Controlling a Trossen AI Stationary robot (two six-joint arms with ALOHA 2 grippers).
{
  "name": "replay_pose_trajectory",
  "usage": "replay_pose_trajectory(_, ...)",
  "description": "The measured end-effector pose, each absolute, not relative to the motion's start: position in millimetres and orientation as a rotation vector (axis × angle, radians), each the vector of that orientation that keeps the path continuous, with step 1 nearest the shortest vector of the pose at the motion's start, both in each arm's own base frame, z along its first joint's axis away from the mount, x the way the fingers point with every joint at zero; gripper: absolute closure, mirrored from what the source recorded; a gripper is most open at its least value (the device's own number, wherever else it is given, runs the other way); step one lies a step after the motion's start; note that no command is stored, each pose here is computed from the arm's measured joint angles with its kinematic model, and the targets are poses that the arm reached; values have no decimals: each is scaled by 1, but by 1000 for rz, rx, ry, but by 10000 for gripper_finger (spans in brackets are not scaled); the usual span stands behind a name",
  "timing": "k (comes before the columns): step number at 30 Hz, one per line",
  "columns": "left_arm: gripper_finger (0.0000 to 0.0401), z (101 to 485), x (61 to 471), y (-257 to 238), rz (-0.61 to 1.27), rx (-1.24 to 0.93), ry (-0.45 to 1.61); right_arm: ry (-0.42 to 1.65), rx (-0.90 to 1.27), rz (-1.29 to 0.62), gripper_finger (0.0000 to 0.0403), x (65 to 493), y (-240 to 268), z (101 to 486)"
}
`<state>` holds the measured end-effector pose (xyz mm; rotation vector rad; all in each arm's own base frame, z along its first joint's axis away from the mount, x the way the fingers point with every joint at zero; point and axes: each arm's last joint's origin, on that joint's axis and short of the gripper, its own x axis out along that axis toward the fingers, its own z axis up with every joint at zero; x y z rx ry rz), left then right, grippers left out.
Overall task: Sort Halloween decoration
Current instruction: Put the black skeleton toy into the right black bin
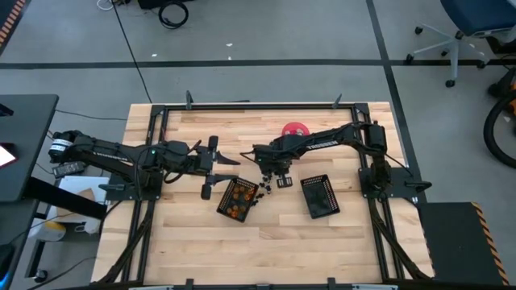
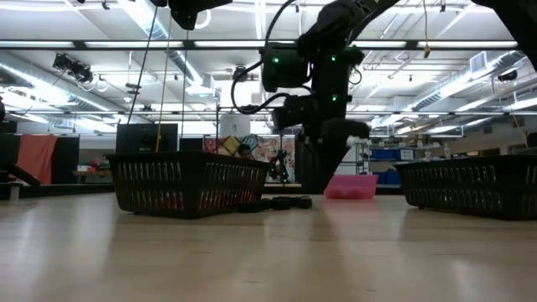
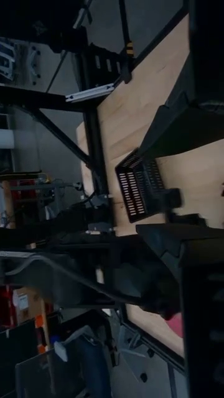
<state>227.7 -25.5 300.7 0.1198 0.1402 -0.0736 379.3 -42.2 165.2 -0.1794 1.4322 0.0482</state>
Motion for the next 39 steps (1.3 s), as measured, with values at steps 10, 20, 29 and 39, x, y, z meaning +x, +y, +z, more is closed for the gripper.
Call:
replay_pose_trajectory(10,246,299,228,-25,-71,120,154,1814,-39,24,365,353,-10,202)
replay_pose_trajectory(20,246,299,228,-25,-71,126,154,1936,116,-54,364,332,17,224)
replay_pose_trajectory(29,246,300,228,-25,-70,112,149,2042,207,-71,308,318,32,208)
replay_pose_trajectory(39,246,302,228,-25,-69,104,131,1959,204,-76,250,329,27,223)
